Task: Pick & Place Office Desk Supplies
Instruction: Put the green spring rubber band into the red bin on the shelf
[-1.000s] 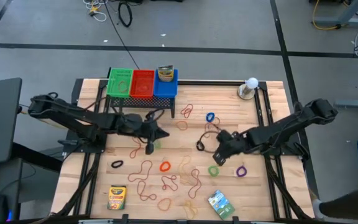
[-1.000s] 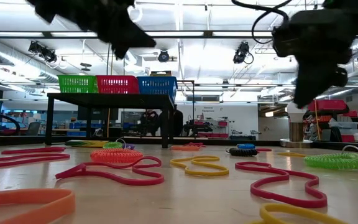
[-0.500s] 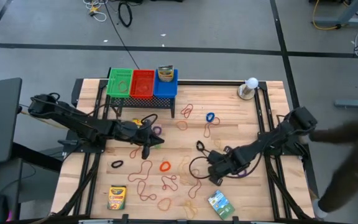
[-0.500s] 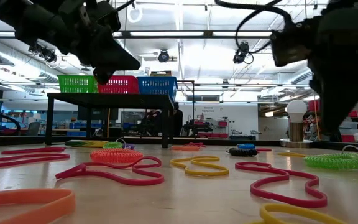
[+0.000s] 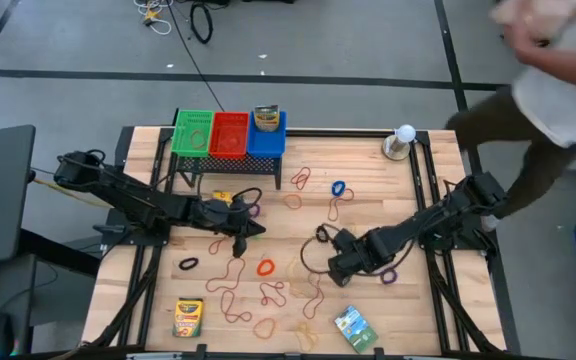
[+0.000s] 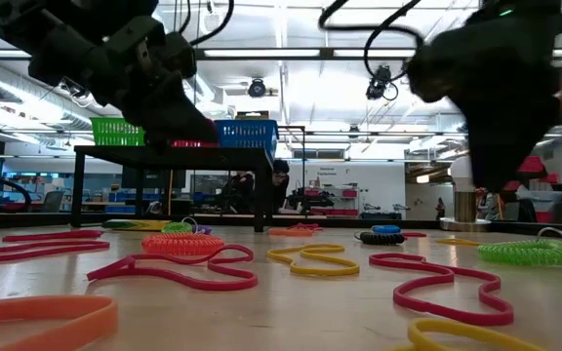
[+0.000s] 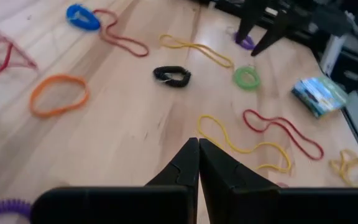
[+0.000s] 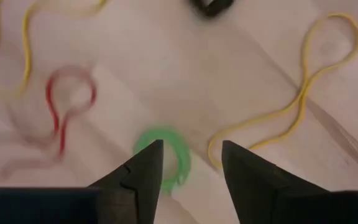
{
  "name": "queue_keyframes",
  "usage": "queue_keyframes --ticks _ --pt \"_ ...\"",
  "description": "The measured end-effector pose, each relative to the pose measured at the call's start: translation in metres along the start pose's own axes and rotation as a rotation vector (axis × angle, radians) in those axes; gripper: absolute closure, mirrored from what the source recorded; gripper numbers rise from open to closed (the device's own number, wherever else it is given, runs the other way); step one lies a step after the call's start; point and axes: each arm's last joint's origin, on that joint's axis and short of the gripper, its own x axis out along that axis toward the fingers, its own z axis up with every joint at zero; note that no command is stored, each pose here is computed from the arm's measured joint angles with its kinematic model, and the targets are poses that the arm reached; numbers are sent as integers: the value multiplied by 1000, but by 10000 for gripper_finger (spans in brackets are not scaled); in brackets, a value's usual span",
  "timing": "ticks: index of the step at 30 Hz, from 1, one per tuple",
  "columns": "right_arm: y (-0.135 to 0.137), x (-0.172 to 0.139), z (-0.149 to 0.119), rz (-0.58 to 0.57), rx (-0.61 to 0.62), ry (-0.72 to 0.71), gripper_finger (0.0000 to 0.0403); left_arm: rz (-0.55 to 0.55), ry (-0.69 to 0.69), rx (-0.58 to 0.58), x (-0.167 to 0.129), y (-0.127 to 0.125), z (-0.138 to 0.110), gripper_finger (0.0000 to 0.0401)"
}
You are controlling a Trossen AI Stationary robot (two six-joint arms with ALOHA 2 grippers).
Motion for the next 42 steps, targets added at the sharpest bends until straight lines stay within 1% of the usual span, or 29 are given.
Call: queue_keyframes --ticks 2,3,4,6,9,12,15,17,20,22,24,26,29,31,32,34,37,39,42 --pt "-2 0 8 14 66 10 224 7 7 -14 2 1 -2 390" --pt "-2 1 11 25 73 9 222 6 6 -11 3 1 -2 391" --pt "-1 1 12 36 48 6 222 7 11 -5 3 1 -3 391" --pt "2 3 11 56 -61 17 224 7 10 10 3 1 -3 391" --pt "3 8 7 66 -258 84 231 11 7 31 3 1 -2 391" --pt "5 20 5 52 -417 127 237 17 -9 17 3 0 -1 391" --pt "7 36 8 48 -507 159 240 17 -12 26 3 0 -1 391" --pt "7 47 10 31 -531 186 240 12 -15 30 3 -1 -1 391" --pt "8 57 12 42 -568 223 243 3 -12 24 2 -3 -2 391" --pt "8 61 13 42 -576 240 253 -4 -9 16 2 -4 -2 391" --pt "8 61 13 43 -577 240 271 -5 -9 -16 2 -4 -2 391" --pt "7 59 13 47 -576 234 298 -14 -4 -71 2 -3 -2 390" --pt "7 55 13 57 -568 227 350 -33 6 -97 3 -1 -1 386" --pt "10 51 15 111 -554 216 382 -4 -16 -100 3 0 0 389" --pt "10 46 17 128 -542 202 389 11 -32 -106 3 0 1 392" --pt "7 32 20 142 -508 164 388 24 -64 -140 3 0 4 395" --pt "2 10 30 131 -416 22 377 25 -109 -231 3 2 8 388" --pt "-3 -6 37 134 -345 -79 382 2 -142 -292 3 3 13 370" --pt "-11 -24 49 132 -237 -219 394 -54 -232 -369 2 1 26 336"
